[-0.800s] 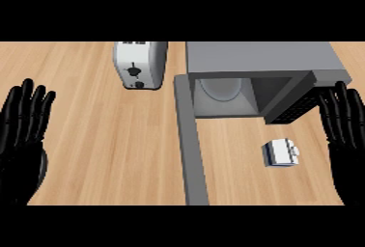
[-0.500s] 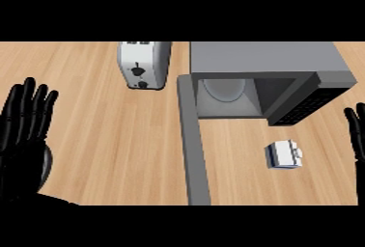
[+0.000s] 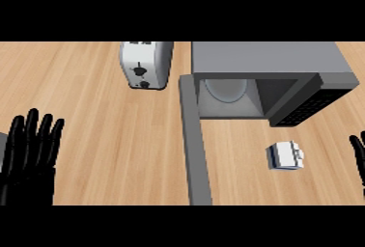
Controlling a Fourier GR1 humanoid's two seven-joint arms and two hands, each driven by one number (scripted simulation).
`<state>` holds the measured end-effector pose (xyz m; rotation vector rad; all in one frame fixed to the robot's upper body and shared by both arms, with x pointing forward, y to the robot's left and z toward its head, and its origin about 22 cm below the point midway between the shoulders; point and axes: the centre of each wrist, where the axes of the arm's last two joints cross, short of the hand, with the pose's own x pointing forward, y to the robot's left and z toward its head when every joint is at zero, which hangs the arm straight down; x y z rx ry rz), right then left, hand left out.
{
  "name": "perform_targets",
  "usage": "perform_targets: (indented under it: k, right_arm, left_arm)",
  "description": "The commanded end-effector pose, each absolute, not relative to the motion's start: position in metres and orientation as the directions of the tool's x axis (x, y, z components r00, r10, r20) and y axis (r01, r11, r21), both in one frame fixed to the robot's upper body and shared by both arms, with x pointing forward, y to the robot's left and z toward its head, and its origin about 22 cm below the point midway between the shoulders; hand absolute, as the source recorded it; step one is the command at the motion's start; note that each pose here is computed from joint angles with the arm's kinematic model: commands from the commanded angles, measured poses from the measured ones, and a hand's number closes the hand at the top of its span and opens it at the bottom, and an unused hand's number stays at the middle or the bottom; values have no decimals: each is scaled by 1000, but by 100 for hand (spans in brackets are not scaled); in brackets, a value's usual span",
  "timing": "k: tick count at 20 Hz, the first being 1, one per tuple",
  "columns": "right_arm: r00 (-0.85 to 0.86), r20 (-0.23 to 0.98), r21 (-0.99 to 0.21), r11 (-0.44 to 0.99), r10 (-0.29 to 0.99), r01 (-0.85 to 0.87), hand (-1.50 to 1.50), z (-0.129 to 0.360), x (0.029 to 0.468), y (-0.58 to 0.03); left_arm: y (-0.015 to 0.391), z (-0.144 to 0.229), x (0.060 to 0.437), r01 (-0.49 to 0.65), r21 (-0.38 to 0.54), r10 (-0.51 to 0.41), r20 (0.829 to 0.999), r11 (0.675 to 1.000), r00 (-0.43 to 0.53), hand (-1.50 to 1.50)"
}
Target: Pick up the milk, place it into the microwave and close the microwave
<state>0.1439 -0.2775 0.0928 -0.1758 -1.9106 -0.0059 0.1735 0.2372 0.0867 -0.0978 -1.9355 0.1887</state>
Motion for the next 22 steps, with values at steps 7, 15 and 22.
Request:
perform_targets:
  k: [7, 15, 22]
  right_arm:
    - [-256, 960, -79, 986, 116, 149, -150, 43, 135, -280]
    - [-238, 968, -36, 986, 75, 164, -150, 7, 152, -277]
    - [-183, 977, -50, 954, 108, 296, -150, -36, 156, -280]
  left_arm:
    - [231, 67, 135, -7, -208, 193, 919, 978, -343, -150]
    - [237, 41, 96, -8, -204, 189, 917, 979, -351, -150]
    - [230, 49, 98, -27, -216, 192, 914, 976, -358, -150]
